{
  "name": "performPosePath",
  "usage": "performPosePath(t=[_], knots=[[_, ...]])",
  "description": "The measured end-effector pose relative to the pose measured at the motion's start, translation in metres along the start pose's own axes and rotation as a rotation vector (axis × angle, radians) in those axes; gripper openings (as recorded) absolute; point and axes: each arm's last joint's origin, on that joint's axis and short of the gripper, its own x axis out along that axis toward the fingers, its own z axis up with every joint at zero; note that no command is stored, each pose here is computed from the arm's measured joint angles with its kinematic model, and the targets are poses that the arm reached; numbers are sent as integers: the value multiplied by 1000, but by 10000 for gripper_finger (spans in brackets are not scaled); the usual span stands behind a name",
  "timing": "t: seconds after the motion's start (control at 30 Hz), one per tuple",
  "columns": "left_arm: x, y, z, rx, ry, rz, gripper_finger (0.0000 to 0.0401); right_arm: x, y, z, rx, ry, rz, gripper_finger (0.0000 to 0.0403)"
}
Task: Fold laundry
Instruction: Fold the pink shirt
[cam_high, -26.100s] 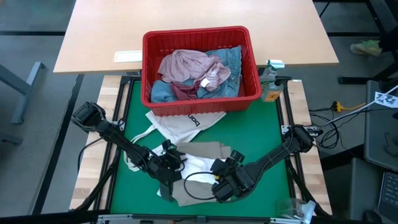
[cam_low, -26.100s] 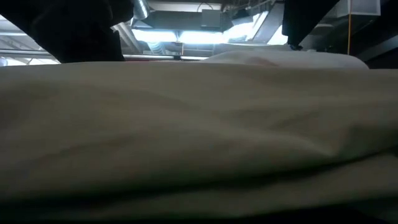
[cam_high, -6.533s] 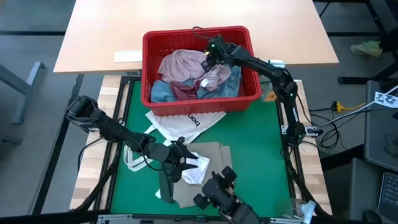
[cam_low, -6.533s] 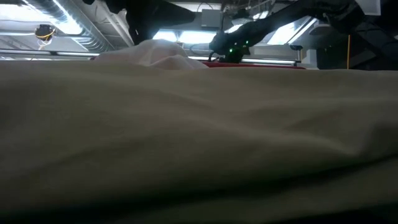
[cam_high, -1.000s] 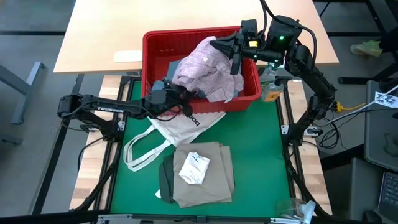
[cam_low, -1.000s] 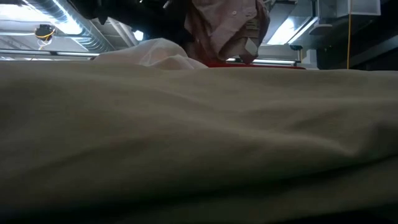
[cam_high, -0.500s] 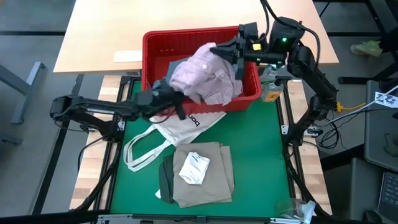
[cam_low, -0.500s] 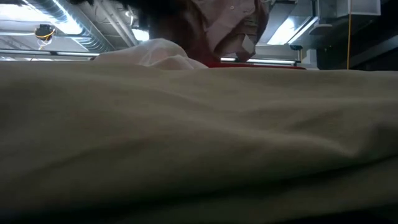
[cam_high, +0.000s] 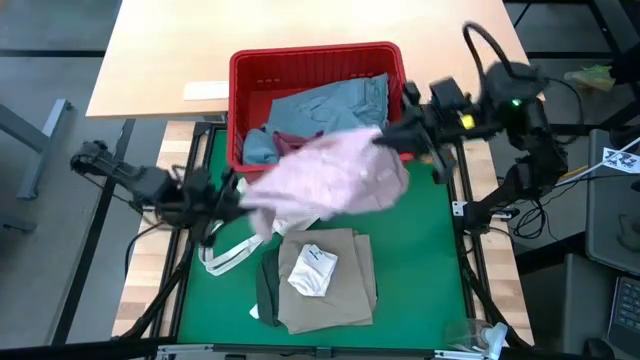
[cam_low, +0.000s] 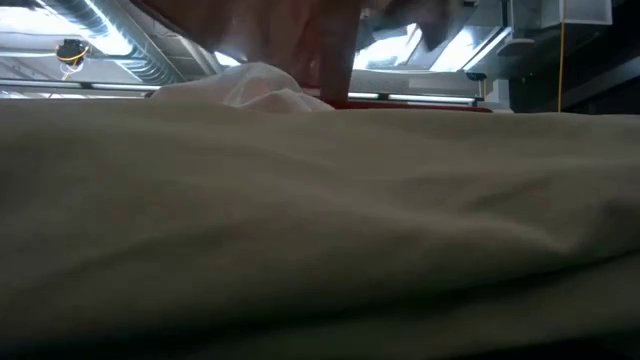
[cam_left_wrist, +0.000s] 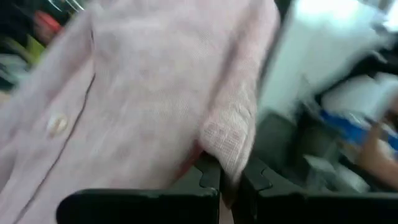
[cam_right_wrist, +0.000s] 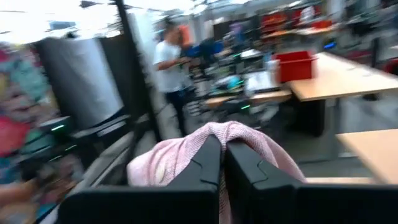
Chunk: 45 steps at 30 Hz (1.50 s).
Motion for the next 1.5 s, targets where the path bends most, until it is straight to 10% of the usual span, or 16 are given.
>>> performPosePath(t=[0.53,0.97,1.5], knots=[[-37,-61,-48,-300,446,-282,6,20,71,-44,276,333,194,8],[-65,-94,-47,-546,494,-423,6,46,139,-56,291,211,306,8],[-73,-85,-67,-345,614,-309,6,48,115,-82,190,369,-137,8]])
